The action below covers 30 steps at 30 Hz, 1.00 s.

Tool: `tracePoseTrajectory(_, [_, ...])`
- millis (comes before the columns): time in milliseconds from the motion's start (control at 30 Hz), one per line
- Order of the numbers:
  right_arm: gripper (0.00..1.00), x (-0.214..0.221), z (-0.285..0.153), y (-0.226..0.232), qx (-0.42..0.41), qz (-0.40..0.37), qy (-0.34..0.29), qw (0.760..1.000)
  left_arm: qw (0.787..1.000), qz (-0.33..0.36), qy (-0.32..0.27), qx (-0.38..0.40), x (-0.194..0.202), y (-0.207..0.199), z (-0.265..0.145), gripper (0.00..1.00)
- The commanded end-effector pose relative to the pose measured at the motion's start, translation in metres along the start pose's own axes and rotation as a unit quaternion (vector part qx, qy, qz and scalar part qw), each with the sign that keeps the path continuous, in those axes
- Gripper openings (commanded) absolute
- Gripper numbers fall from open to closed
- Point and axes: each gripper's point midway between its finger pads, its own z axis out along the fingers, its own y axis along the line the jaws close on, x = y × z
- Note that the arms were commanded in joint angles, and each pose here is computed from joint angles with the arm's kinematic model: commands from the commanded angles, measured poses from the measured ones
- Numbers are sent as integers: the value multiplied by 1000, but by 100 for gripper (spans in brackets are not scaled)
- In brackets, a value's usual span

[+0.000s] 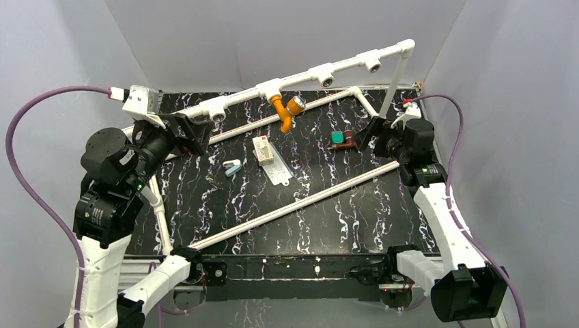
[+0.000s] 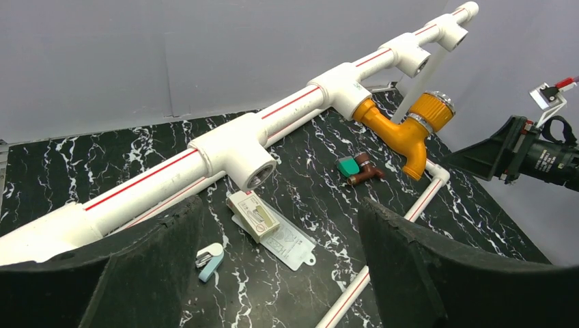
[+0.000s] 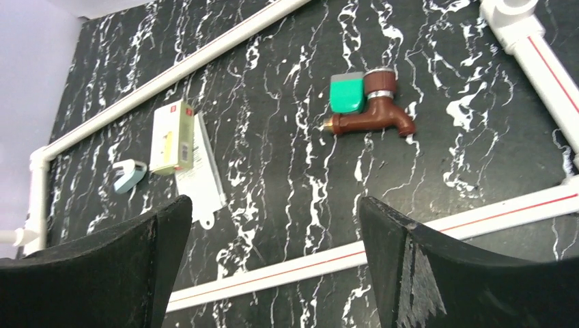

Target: Install the water faucets

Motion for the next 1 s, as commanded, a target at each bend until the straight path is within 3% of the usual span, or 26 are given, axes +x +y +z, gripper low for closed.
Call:
tracePoseTrajectory(0, [99, -2, -20, 18, -22, 25, 19, 999, 1000, 6, 7, 11, 4, -3, 1, 80])
tracePoseTrajectory(233, [99, 8, -13, -8, 52, 37, 46, 997, 1000, 12, 13, 19, 7, -8, 1, 80])
tracePoseTrajectory(600, [97, 8, 33, -34, 81, 15, 33, 996, 999, 29, 28, 17, 20, -10, 2, 80])
tracePoseTrajectory(967, [87, 18, 81, -67, 128, 15, 36, 991, 994, -14, 109, 20, 67, -13, 10, 79])
